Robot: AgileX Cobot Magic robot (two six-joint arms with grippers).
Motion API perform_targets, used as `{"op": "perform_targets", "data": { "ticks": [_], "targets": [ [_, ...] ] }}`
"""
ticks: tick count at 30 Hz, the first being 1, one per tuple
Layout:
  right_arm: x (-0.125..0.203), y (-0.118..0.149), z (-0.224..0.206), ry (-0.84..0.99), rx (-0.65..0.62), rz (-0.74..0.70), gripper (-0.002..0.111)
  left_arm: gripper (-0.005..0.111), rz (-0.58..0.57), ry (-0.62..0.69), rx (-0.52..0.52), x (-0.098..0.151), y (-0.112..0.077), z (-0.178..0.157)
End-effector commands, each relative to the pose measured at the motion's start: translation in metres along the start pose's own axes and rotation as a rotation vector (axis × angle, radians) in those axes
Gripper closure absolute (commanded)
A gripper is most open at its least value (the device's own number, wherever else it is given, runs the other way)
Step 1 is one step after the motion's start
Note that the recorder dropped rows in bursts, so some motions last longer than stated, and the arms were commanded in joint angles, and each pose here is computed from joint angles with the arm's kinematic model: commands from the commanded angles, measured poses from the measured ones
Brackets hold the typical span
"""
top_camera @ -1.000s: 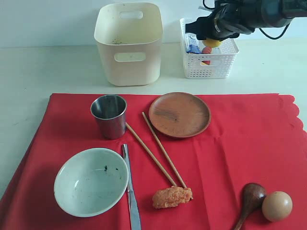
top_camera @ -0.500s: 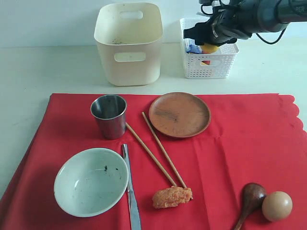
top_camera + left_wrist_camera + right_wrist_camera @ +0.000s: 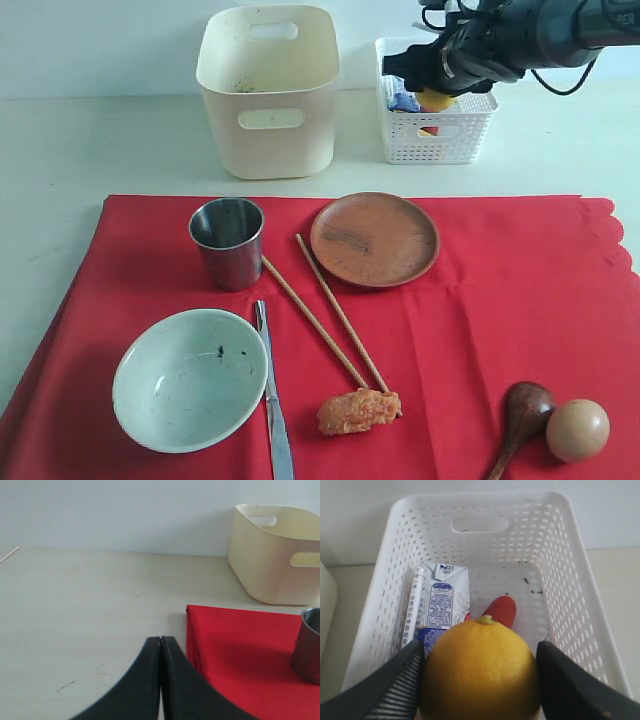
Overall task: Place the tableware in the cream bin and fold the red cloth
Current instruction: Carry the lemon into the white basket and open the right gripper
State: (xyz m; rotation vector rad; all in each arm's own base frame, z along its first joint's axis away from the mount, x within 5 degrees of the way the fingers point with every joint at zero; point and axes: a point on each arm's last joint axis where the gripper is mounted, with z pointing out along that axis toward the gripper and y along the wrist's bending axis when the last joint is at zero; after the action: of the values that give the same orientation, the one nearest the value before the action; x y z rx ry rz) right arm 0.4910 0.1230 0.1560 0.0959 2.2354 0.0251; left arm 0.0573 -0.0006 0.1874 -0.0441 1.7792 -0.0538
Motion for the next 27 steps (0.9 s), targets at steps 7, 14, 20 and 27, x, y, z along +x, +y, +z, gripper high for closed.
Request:
{"op": "perform_targets", "data": {
  "ticks": [7,14,20,27],
  "targets": [
    [-0.012,-0.001,-0.008,-0.032,-0.011,0.104,0.038,0.106,0.000,0.001,0.007,0.000,0.000,0.000],
    [-0.026,-0.006,-0.023,-0.056,0.027,0.104,0.038,0.106,0.000,0.001,0.007,0.000,0.000,0.000],
    [-0.055,-0.021,-0.065,-0.071,0.165,0.084,0.038,0.106,0.000,0.001,0.007,0.000,0.000,0.000],
    [-0.087,-0.025,-0.140,-0.010,0.116,0.000,0.038,0.106,0.000,0.001,0.007,0.000,0.000,0.000]
  ]
}}
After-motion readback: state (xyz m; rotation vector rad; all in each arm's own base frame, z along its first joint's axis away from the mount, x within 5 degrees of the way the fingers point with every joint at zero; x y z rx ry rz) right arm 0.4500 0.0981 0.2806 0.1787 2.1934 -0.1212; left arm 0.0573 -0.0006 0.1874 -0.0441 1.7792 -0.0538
